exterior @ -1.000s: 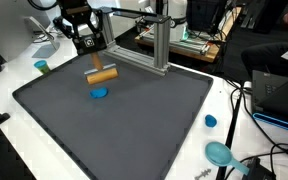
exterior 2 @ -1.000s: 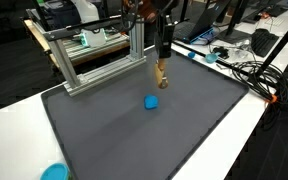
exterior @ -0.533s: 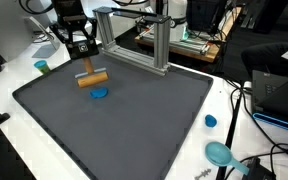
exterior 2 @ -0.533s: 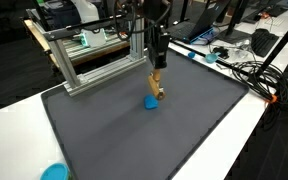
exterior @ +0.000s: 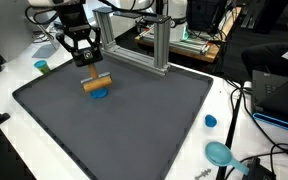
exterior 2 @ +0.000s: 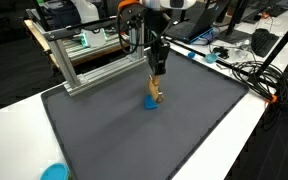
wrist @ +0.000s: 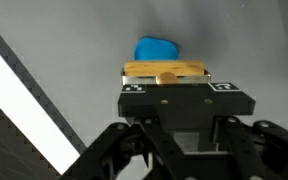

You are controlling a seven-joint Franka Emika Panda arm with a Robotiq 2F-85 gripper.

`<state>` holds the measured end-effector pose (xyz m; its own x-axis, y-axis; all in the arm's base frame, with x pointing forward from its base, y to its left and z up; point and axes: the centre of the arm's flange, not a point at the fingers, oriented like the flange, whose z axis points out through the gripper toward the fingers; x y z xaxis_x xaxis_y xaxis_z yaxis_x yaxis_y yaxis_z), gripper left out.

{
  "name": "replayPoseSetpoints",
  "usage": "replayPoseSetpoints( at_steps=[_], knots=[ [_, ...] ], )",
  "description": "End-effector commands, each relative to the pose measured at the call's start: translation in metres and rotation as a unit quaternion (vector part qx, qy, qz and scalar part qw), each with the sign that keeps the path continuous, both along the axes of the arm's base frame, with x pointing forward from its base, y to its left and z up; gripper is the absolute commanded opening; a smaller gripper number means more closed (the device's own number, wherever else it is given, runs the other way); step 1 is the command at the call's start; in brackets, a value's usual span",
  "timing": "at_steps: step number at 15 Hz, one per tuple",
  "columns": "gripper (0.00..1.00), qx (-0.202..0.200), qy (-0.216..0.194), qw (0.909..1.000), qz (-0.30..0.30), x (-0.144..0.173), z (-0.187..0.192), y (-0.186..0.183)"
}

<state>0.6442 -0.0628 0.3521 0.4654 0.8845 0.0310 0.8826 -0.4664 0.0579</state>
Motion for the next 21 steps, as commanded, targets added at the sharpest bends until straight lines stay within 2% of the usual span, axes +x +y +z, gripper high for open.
replayPoseSetpoints(
  at_steps=[1, 6, 11, 14, 21],
  knots=[
    [0.23, 0.007, 0.0, 0.9999, 0.015, 0.001, -0.008, -0.007],
    [0.23, 0.006, -0.01, 0.9998, 0.018, 0.006, -0.022, -0.012],
    [0.23, -0.003, 0.017, 0.9996, 0.023, 0.002, -0.047, -0.012],
    [0.23, -0.004, 0.017, 0.9996, 0.021, 0.001, -0.055, -0.011],
    [0.23, -0.037, 0.0, 0.9993, 0.008, 0.003, -0.068, -0.026]
  ],
)
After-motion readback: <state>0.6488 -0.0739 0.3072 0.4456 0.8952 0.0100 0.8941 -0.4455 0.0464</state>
